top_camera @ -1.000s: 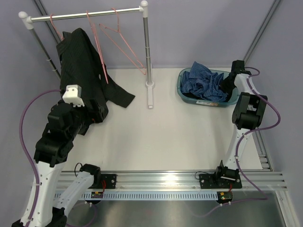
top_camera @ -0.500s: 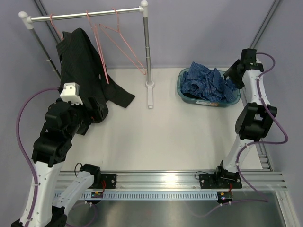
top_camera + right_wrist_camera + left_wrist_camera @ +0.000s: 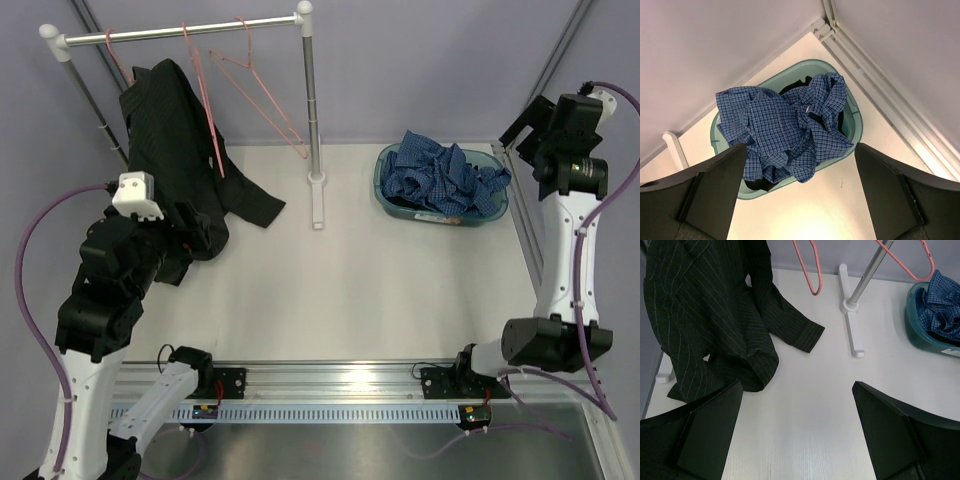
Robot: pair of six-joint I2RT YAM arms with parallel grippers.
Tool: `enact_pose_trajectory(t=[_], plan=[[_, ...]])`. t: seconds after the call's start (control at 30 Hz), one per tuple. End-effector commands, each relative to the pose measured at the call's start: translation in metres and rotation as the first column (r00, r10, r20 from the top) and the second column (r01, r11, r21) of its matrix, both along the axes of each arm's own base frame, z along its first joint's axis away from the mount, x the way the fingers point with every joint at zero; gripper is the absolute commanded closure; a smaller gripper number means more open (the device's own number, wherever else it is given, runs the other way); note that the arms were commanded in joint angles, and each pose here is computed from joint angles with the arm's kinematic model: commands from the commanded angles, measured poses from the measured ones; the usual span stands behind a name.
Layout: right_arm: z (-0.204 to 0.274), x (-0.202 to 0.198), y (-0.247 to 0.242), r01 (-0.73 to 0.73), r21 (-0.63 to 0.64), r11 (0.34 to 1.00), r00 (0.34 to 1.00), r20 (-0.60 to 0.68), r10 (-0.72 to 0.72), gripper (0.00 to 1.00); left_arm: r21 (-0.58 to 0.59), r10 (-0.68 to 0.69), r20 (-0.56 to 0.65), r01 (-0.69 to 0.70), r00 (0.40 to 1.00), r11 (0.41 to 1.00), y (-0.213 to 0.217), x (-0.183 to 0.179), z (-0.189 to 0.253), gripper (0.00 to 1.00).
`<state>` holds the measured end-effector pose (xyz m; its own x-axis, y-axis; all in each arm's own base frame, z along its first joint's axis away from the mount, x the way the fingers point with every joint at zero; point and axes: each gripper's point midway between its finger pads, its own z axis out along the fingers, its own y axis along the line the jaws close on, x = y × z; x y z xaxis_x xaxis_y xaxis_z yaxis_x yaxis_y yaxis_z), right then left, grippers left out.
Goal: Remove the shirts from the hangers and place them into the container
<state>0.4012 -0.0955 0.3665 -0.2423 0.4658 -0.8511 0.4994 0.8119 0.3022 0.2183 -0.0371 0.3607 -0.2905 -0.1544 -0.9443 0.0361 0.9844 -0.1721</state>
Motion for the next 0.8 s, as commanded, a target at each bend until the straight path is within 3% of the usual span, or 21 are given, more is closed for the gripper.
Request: enact_pose_trajectory(t=[0.0,0.27,0.57,0.77], plan=[[0.041,-0.028,0.002,-0.015,-0.112,0.994,0.994,0.107,0.027,0.0,0.008,0.029,0.058,-0.03,0.998,1.0,0.007,-0.002,0.018,0.01],[0.09,-0.106,0.027,-0.047,-0.186,0.981,0.937,0.332,0.108,0.0,0.021,0.051,0.078,-0.053,0.996,0.998,0.014,-0.013,0.022,0.01],[0.102,-0.159,0.046,-0.072,-0.234,0.97,0.889,0.425,0.169,0.01,0.06,0.085,0.105,-0.092,0.991,0.994,0.023,-0.014,0.035,0.01],[0.112,-0.168,0.063,-0.098,-0.28,0.955,0.867,0.447,0.22,0.0,0.002,0.148,0.167,-0.151,0.975,0.989,0.032,-0.017,0.048,0.01]])
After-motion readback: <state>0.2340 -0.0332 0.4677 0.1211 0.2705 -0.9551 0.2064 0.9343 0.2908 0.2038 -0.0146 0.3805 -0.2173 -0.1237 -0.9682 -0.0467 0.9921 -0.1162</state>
